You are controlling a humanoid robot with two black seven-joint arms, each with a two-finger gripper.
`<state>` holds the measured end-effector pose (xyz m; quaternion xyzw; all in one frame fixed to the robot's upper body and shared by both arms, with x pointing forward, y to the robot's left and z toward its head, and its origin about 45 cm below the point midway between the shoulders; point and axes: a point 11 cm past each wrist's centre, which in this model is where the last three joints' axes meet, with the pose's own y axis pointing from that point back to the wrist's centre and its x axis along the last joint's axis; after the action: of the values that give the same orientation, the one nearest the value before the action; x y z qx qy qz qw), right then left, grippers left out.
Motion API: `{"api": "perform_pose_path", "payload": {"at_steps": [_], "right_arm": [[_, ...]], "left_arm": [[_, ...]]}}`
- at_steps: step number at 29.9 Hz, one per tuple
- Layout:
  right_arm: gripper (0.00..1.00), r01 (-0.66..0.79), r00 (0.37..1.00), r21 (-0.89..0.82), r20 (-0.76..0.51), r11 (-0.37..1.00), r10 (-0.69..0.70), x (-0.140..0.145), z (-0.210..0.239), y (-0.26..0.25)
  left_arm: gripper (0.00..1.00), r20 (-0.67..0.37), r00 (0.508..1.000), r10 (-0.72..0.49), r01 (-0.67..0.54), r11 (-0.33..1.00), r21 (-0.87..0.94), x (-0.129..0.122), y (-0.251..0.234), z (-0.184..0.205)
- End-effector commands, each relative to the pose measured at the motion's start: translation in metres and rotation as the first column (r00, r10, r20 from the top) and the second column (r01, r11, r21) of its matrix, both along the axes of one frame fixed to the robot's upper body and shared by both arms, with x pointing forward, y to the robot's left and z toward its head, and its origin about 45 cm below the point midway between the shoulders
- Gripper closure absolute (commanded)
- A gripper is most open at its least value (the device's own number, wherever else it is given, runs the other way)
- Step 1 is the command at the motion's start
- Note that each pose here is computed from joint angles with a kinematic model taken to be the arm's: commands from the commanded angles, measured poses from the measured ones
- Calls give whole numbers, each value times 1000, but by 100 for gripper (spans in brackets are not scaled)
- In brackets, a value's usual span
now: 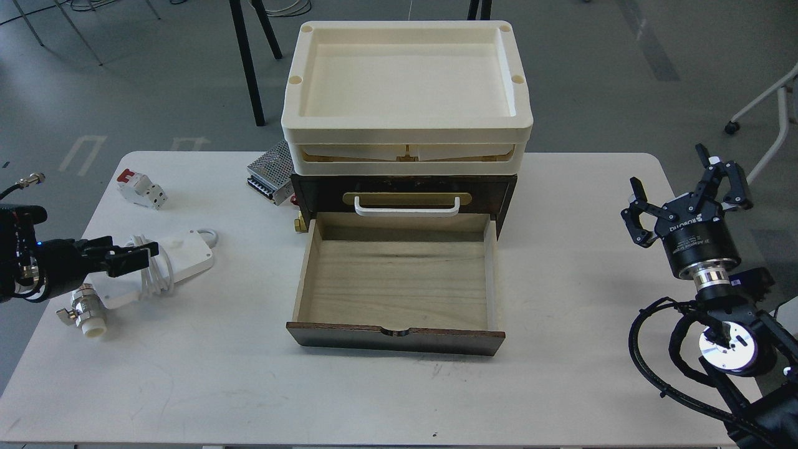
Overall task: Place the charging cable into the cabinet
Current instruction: 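Lower the left gripper onto the white power brick and close it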
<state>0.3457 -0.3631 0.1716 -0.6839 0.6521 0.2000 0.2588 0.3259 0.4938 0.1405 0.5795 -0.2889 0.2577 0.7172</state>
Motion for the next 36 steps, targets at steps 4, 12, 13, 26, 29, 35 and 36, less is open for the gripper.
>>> {"api": "perform_pose_path", "payload": {"at_steps": [4, 12, 13, 26, 29, 35, 36], "right_arm": [[1, 1, 1000, 0, 1, 1000, -1, 0, 0, 0], [0, 0, 1000, 0, 0, 1000, 0, 0, 0, 0], [1, 1, 1000, 0, -1, 1000, -1, 0, 0, 0], [1, 2, 1000, 0, 0, 1000, -2, 0, 0, -1], [0, 3, 1000, 0, 2, 1000, -3, 0, 1, -1], [0, 1, 1000, 0, 1, 1000, -1, 0, 0, 0], [1, 2, 1000, 0, 0, 1000, -2, 0, 0, -1]], "left_arm": [[1, -6, 999, 32, -32, 999, -17, -10, 3, -11], [1, 3, 999, 32, -32, 999, -35, -12, -9, -31], [1, 6, 999, 34, -34, 999, -36, -11, -10, -33], [46, 54, 999, -6, 6, 1000, 6, -19, -19, -54], [77, 79, 996, -35, 33, 999, 35, -22, -19, -55], [96, 64, 998, -26, 21, 996, 82, -28, -5, -59], [97, 68, 997, -27, 21, 996, 82, -27, -5, -58]]}}
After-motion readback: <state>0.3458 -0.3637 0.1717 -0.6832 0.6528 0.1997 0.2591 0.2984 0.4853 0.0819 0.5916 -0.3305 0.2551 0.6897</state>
